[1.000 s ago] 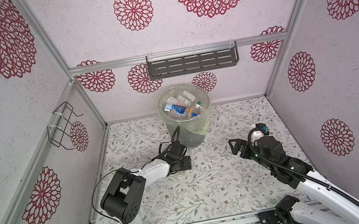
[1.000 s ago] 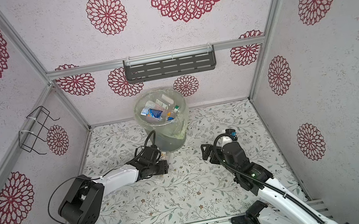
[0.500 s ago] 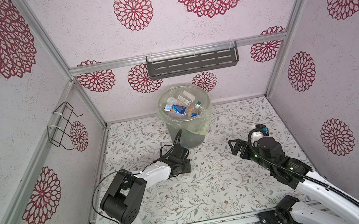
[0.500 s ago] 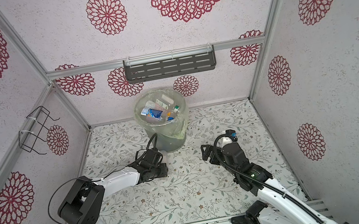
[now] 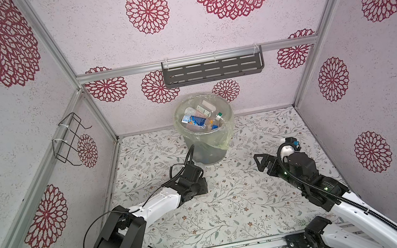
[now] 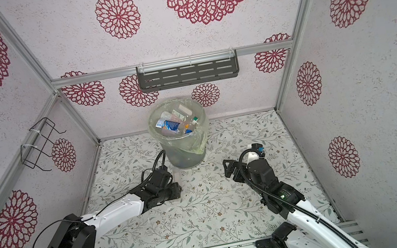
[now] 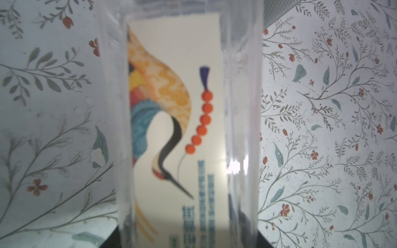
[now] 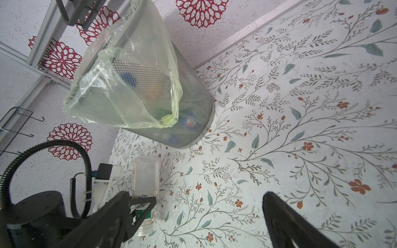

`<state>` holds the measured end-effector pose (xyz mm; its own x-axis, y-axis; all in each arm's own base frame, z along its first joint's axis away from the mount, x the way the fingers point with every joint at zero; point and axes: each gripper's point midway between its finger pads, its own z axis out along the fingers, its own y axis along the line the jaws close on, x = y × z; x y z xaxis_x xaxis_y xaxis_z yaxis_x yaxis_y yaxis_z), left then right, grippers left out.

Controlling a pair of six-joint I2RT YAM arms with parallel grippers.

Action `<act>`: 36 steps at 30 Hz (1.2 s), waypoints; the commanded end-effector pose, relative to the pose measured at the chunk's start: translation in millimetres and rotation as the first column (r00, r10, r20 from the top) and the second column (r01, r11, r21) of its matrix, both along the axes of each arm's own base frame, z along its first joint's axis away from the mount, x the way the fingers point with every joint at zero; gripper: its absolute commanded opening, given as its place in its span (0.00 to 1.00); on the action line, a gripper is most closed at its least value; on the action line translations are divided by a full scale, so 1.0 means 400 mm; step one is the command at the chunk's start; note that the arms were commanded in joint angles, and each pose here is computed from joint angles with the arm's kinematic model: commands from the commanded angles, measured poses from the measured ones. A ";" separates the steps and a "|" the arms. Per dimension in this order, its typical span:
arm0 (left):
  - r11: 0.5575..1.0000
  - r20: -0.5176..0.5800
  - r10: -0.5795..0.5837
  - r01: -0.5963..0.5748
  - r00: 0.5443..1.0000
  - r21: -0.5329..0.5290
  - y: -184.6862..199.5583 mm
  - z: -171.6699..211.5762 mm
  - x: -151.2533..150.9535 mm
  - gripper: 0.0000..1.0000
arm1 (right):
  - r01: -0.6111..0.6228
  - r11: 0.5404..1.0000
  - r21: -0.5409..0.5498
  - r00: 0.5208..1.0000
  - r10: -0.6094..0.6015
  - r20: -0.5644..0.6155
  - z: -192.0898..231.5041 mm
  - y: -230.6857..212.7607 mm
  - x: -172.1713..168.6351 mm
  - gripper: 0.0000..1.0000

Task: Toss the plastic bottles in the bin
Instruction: 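Lift the crane-labelled bottle with the left gripper over the bin and release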

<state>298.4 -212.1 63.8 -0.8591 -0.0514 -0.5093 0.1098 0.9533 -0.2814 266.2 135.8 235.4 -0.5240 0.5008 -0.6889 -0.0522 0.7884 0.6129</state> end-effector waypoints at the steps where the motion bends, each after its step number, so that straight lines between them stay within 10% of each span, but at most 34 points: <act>1: 0.999 0.004 0.015 -0.015 1.000 -0.031 0.004 0.035 -0.015 0.33 | 0.014 1.000 0.013 1.000 -0.014 -0.007 -0.005 -0.006 -0.003 0.99; 36: 0.966 0.341 0.078 0.013 0.937 -0.258 0.096 0.516 -0.063 0.32 | -0.018 0.997 0.082 0.999 0.021 -0.043 -0.020 0.035 0.013 0.99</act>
<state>274.2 -180.5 259.2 -0.6496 -0.2461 -0.7194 0.2055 0.8541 -0.4777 268.6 146.0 216.0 -0.5798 0.5153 -0.6311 -0.0198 0.7655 0.6432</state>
